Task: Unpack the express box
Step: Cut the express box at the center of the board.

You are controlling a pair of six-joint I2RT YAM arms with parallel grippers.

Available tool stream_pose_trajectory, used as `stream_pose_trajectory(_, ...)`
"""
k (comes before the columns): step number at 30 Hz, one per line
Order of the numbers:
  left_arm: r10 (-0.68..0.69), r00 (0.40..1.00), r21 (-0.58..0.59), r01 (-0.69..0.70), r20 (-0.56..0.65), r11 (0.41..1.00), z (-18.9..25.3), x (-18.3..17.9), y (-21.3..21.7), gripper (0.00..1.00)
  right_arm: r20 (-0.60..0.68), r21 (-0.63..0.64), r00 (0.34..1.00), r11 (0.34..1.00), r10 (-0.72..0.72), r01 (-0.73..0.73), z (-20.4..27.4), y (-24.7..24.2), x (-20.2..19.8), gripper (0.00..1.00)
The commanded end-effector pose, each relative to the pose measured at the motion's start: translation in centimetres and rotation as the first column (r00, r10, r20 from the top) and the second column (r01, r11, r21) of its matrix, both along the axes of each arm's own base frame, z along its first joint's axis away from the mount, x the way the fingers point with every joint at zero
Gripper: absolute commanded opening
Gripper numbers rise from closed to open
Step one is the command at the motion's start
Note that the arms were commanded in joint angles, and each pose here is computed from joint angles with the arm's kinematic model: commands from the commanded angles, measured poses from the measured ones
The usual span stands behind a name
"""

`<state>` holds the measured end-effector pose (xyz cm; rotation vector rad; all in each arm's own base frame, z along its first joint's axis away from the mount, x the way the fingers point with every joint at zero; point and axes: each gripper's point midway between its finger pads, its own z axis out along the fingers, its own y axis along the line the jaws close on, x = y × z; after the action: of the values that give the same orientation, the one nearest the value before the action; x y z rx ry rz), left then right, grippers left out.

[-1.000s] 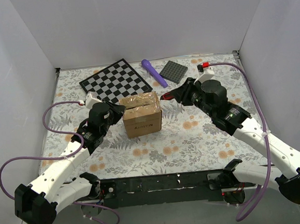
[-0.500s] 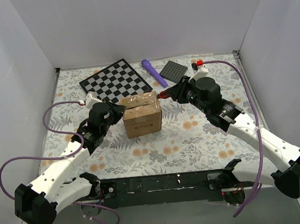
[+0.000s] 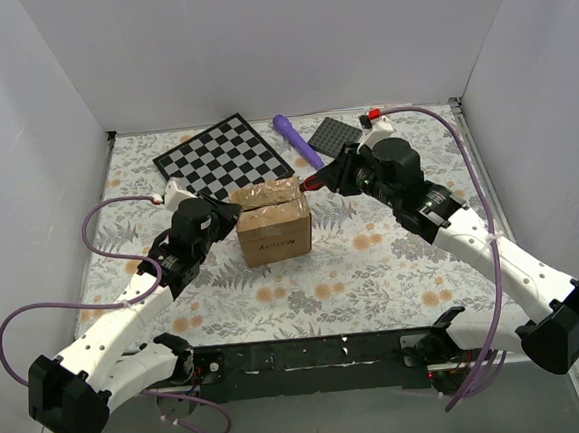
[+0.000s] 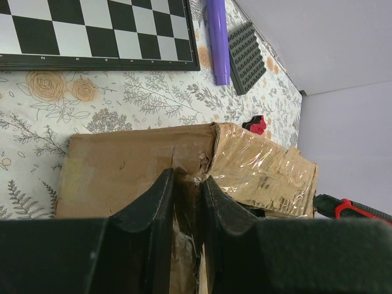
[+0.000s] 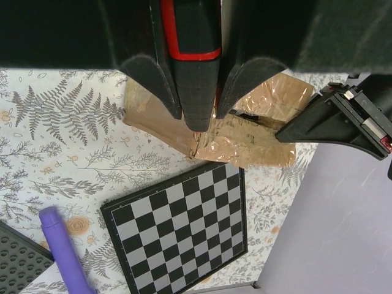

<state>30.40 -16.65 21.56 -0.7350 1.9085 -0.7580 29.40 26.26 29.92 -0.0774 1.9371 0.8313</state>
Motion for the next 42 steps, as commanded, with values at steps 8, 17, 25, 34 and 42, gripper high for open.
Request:
stream_pose_trajectory(8, 0.017, 0.994, -0.149, 0.000, 0.112, 0.989, 4.0, 0.6, -0.8, 0.00, -0.205, -0.050, 0.946, 0.963, 0.250, -0.265, -5.2, 2.7, -4.2, 0.01)
stream_pose_trajectory(17, 0.026, 0.993, -0.148, -0.008, 0.116, 0.989, 4.0, 0.5, -0.6, 0.00, -0.299, -0.105, 0.902, 0.929, 0.310, -0.354, -8.5, 2.5, -5.9, 0.01)
stream_pose_trajectory(25, 0.028, 0.993, -0.142, -0.012, 0.111, 0.990, 3.6, 0.3, -0.4, 0.00, -0.348, -0.145, 0.893, 0.925, 0.284, -0.351, -10.6, 1.0, -6.7, 0.01)
stream_pose_trajectory(34, 0.042, 0.993, -0.131, -0.028, 0.106, 0.991, 3.4, 0.3, 0.0, 0.00, -0.277, -0.123, 0.936, 0.958, 0.218, -0.260, -7.8, -2.2, -7.0, 0.01)
stream_pose_trajectory(42, 0.049, 0.994, -0.136, -0.036, 0.093, 0.990, 3.2, 0.5, -0.1, 0.00, -0.288, -0.015, 0.912, 0.951, 0.292, -0.309, -6.6, -1.7, -8.7, 0.01)
